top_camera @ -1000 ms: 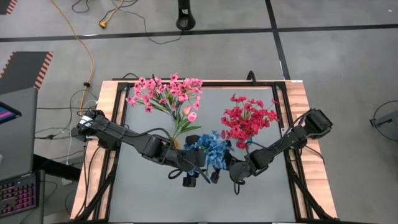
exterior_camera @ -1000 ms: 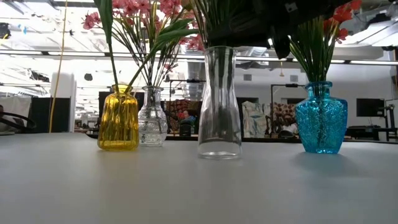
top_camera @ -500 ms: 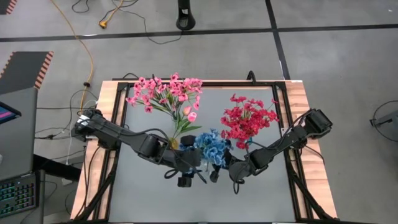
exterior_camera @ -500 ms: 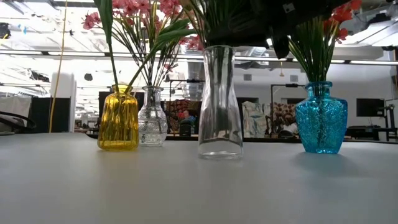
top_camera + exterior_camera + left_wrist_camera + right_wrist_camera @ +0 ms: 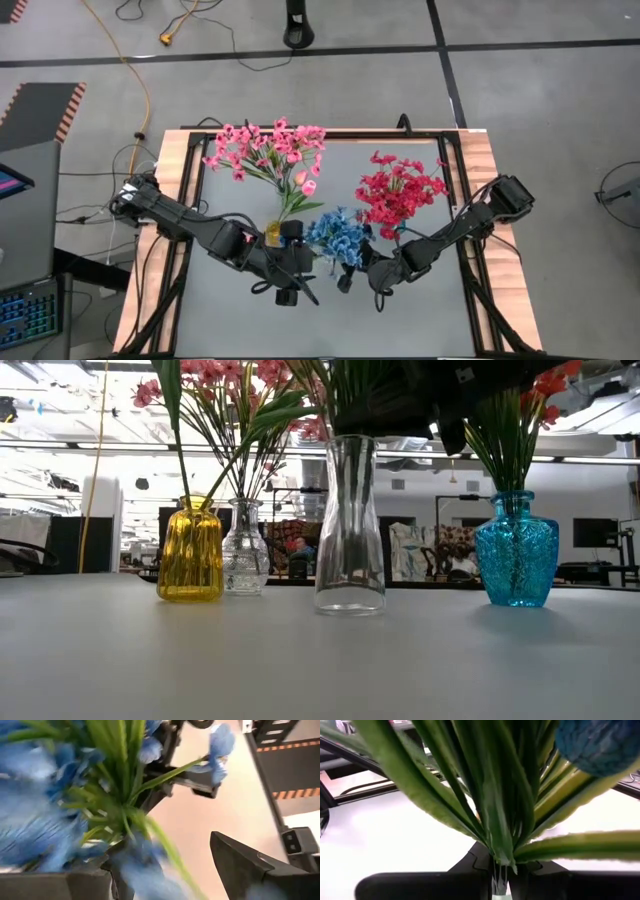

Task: Sort flowers into vase by color
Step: Adjust the blue flowers in the bottom transparent vase

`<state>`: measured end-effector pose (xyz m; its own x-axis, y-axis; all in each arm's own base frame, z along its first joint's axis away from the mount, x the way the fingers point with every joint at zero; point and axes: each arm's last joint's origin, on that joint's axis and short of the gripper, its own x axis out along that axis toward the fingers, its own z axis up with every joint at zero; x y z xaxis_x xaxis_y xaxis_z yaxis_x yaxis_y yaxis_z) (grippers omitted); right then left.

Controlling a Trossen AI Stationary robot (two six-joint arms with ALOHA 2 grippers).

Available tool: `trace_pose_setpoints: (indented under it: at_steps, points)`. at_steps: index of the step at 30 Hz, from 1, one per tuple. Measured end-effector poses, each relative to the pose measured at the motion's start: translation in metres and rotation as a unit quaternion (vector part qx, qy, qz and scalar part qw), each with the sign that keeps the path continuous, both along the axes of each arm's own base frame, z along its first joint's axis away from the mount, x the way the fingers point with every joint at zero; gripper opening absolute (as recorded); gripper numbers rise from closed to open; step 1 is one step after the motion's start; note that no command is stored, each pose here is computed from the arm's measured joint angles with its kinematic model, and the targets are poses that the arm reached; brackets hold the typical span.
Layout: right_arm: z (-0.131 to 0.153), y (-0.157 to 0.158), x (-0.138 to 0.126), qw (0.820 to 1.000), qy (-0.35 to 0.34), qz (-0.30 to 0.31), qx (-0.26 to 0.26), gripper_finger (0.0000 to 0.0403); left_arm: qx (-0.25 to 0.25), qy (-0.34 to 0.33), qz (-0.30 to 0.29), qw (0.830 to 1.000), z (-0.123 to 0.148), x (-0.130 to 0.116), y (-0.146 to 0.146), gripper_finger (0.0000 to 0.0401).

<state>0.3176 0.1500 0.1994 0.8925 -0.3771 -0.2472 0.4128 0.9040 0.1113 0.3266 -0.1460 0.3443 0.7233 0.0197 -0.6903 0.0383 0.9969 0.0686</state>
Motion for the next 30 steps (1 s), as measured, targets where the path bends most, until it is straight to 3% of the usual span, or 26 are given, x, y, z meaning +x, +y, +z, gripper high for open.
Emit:
trace_pose_setpoints:
  at_steps: [8,20,30]
  points:
    - [0.0,0.002,-0.001,1.0,-0.001,0.003,0.001,0.0057,0.034,-0.007,0.034,0.999,0.0,-0.009,-0.008,0.0221]
    - [0.002,0.002,-0.001,1.0,-0.005,0.003,0.003,0.0057,0.032,-0.053,0.054,0.997,0.033,-0.042,-0.003,0.0221]
    - [0.0,0.002,-0.001,1.0,0.002,0.004,-0.002,0.0057,0.037,-0.045,0.049,0.997,0.023,-0.031,-0.009,0.0221]
